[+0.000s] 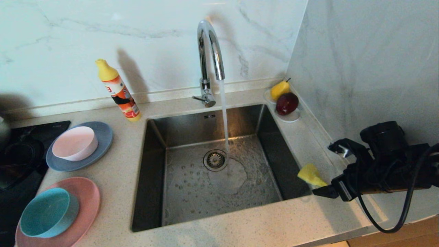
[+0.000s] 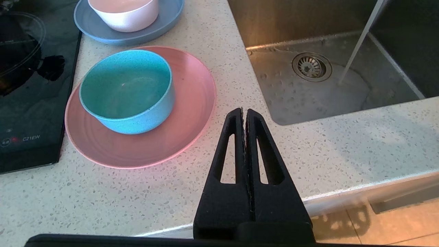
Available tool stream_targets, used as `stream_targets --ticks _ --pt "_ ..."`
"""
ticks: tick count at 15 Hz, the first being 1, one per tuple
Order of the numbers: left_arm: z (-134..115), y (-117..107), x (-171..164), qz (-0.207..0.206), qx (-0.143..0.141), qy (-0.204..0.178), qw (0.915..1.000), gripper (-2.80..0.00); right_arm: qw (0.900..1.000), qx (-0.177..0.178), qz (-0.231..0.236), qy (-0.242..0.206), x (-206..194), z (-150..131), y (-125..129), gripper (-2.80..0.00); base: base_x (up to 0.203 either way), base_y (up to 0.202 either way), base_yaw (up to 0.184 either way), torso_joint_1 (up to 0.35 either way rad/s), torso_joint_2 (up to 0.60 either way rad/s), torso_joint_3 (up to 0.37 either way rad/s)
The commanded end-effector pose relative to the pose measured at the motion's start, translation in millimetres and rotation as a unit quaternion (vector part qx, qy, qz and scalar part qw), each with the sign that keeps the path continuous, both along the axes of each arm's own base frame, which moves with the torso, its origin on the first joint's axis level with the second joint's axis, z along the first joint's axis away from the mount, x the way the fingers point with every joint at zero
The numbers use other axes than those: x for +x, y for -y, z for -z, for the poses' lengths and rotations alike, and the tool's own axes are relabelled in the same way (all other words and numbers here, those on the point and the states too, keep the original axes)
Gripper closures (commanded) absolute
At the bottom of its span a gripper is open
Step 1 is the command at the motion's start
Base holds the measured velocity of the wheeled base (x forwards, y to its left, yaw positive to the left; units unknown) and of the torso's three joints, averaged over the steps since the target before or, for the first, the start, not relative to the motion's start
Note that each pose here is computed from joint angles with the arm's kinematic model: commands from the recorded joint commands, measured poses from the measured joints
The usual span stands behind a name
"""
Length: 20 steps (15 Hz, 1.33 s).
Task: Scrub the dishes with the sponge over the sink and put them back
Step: Pick up a bowl and the sponge
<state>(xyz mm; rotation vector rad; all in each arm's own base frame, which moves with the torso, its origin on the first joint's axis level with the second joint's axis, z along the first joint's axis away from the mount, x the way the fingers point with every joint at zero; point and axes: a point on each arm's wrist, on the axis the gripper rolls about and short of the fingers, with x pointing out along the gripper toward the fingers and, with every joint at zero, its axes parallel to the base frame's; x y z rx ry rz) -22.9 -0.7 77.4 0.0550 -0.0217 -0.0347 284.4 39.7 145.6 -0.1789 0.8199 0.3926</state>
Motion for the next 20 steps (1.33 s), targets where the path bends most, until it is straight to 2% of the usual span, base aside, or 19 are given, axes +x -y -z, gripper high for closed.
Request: stream_targets --ticks 1,6,20 --pt "5 0 1 0.000 0.000 -0.010 1.0000 0.00 1.000 -0.001 -0.002 -0.004 4 3 -1 -2.80 0.000 0.000 0.000 0.000 0.00 0.000" --pt "5 0 1 0.000 0.000 -0.010 1.0000 0.00 1.000 0.006 -0.003 0.026 14 8 -5 -2.80 0.000 0.000 0.000 0.000 0.00 0.000" --pt "5 0 1 0.000 0.000 -0.010 1.0000 0.00 1.000 0.001 -0.008 0.027 15 10 -6 -2.80 0.000 0.000 0.000 0.000 0.00 0.000"
